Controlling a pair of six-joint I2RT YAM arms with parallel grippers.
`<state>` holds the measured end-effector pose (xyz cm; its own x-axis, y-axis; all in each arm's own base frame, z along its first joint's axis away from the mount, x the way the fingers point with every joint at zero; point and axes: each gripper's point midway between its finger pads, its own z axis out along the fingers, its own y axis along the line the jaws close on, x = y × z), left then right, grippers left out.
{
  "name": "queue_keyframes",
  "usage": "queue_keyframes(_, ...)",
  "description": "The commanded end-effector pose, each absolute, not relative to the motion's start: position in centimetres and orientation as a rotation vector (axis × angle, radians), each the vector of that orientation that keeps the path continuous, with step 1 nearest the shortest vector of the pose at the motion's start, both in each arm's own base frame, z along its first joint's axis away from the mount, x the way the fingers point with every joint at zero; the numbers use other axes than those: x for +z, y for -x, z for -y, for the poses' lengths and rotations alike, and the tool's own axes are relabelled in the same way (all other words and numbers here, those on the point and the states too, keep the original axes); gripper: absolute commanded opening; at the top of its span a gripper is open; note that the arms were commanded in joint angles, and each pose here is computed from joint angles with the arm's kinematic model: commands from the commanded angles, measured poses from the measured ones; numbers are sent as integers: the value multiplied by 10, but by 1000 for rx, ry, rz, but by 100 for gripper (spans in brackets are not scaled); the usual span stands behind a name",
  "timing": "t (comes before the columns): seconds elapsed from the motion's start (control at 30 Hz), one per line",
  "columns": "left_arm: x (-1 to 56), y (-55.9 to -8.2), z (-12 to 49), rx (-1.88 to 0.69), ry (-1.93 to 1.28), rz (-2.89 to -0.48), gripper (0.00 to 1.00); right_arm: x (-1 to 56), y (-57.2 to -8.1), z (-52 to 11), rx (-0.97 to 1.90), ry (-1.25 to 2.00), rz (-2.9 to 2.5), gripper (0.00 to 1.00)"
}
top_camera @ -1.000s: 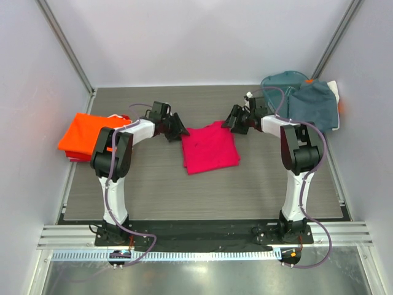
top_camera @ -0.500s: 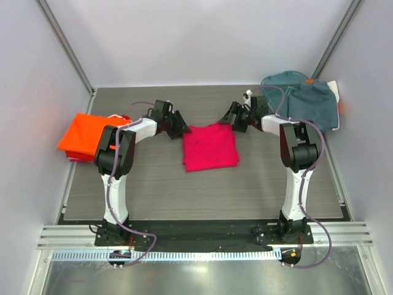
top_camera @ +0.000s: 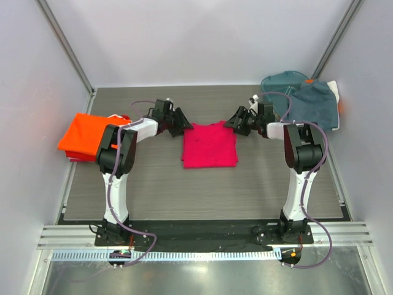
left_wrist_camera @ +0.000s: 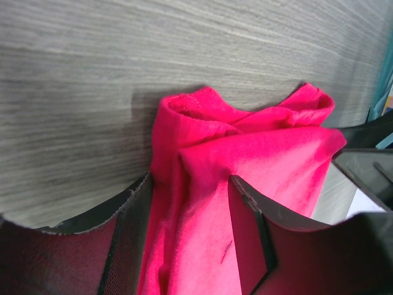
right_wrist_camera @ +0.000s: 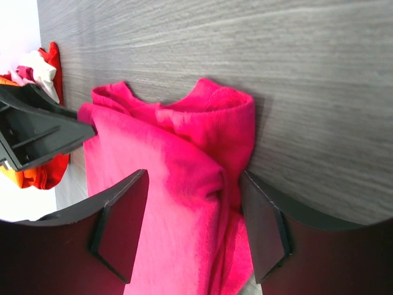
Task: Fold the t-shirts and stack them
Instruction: Fold the tshirt
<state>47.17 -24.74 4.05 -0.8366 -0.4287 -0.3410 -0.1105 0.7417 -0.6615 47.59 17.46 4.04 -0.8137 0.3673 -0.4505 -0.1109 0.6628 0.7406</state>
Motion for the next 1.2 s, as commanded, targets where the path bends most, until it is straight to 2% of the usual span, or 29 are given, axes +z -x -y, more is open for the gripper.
queue_keyframes(0.0, 24, -476, 244, -855, 434, -2457, 53, -18, -434, -157, 946, -321, -2514, 67)
queue_keyframes(0.13, 24, -474, 238, -829, 462, -2441, 56, -14, -435, -151, 938, -337, -2504, 65)
queue_keyframes(0.17, 26, -469, 234, -816, 473, -2436, 62, -15, -433, -149, 931, -341, -2507, 65)
queue_keyframes(0.27, 37, -471, 230, -812, 468, -2375, 71, -13, -432, -142, 903, -353, -2500, 66)
queue_keyframes(0.33, 35, -469, 229, -811, 460, -2384, 73, -16, -429, -138, 889, -368, -2504, 71)
queue_keyframes(0.5, 30, -469, 227, -790, 475, -2403, 71, -15, -423, -129, 868, -401, -2493, 71)
queue_keyframes(0.63, 25, -467, 222, -750, 473, -2412, 68, -14, -424, -129, 881, -402, -2484, 65)
queue_keyframes(0.83, 33, -462, 221, -753, 438, -2402, 71, -17, -430, -133, 900, -396, -2490, 58)
queue_keyframes(1.17, 33, -454, 215, -718, 430, -2444, 69, -21, -431, -149, 958, -360, -2504, 59)
